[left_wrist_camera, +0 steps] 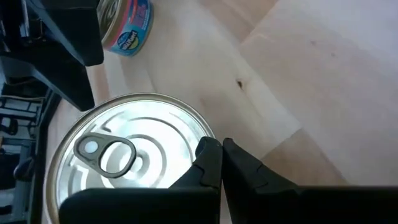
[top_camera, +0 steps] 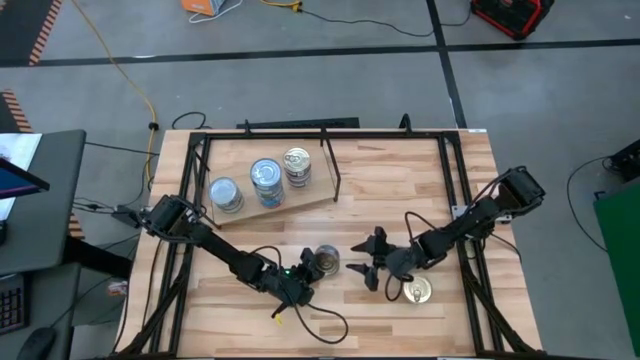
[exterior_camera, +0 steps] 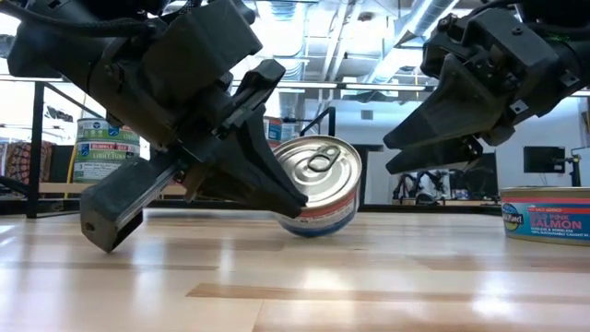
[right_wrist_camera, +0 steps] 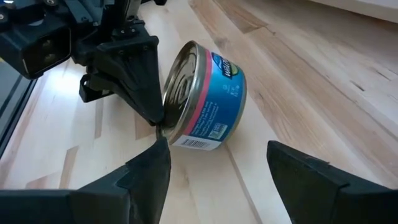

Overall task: Stack canned seafood by type on shelf
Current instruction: Stack the blue pink tuna can on top of the blue pink tuna can on the shelf

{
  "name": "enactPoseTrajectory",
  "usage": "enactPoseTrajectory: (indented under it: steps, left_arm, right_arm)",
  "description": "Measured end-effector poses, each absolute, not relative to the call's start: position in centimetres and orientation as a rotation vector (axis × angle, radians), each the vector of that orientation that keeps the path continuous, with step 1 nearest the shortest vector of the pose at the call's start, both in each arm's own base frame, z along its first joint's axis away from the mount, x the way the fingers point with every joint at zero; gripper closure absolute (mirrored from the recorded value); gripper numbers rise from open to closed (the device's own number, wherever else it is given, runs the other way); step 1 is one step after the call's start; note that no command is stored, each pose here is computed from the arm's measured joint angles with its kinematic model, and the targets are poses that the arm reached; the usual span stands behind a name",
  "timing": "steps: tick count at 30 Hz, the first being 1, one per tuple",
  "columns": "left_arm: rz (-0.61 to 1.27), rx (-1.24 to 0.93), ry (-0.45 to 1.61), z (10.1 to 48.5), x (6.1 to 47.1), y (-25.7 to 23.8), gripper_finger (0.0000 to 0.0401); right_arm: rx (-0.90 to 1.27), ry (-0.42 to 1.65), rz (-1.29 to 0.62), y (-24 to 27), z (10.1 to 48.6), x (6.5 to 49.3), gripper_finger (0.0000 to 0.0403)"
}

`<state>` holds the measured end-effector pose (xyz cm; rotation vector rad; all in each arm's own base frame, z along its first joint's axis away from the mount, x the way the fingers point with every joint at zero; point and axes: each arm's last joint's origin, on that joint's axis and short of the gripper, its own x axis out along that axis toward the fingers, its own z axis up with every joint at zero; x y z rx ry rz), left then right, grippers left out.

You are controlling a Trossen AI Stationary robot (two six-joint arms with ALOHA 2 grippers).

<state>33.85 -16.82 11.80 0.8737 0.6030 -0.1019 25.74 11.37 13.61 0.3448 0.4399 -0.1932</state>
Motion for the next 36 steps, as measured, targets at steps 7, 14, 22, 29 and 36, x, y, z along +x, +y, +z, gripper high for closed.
enactPoseTrajectory:
  steps: [7,14,22,29,36]
  left_arm:
    - [-0.132,0.846,0.600,11.7,33.7,-17.2,0.0401]
    - [-0.170,0.763,0.601,11.6,33.5,-17.5,0.0401]
    - [-0.184,0.702,0.610,11.6,33.4,-17.6,0.0398]
    - [-0.151,0.609,0.647,14.4,31.8,-17.8,0.0365]
    - [-0.075,0.293,0.610,17.0,30.8,-18.2,0.0350]
  right_arm:
    - [0.341,0.442,-0.182,11.7,13.6,25.6,0.0113]
    - [0.331,0.443,-0.181,11.6,13.6,25.6,0.0111]
    - [0.306,0.442,-0.171,11.7,13.6,25.6,0.0090]
    - [0.256,0.509,-0.160,13.3,15.1,26.6,0.0063]
    - [0.195,0.505,-0.109,15.6,17.4,27.3,0.0065]
